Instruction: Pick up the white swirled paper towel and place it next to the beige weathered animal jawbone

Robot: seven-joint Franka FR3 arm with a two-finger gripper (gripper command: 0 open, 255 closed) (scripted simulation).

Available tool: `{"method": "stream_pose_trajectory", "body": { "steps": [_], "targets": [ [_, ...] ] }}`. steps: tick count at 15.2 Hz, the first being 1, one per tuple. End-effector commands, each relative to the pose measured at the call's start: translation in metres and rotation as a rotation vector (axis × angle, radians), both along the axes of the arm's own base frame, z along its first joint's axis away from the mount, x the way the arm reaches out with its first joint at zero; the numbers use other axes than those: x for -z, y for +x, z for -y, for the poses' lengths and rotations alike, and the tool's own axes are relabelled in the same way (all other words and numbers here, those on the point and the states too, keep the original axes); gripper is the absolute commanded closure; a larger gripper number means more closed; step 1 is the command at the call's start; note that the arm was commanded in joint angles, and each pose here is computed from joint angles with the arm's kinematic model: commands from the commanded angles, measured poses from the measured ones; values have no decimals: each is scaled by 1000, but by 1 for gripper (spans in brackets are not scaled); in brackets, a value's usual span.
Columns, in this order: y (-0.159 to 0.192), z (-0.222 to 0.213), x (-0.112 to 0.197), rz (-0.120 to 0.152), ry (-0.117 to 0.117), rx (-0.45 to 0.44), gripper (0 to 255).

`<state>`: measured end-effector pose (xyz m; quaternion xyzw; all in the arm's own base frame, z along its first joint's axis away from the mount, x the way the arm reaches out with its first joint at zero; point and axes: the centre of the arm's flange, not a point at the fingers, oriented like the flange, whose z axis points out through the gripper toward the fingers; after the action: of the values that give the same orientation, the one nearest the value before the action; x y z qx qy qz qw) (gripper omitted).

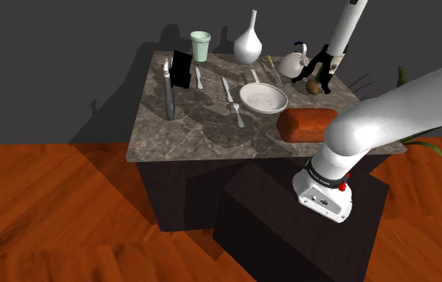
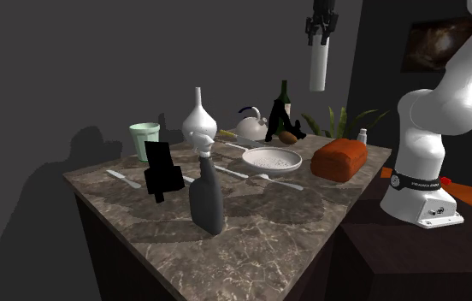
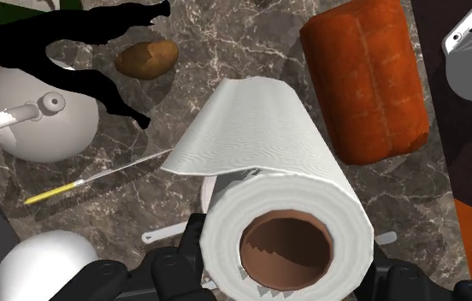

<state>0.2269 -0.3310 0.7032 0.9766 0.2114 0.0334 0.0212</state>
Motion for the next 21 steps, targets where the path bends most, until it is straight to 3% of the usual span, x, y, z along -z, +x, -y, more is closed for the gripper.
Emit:
{"method": "stream_pose_trajectory", "body": {
  "steps": [1, 12, 21],
  "targets": [
    [-19, 16, 2, 0, 0, -1, 255],
    [-134, 107, 2, 0, 0, -1, 255],
    [-134, 107, 50, 0, 0, -1, 255]
  ]
}}
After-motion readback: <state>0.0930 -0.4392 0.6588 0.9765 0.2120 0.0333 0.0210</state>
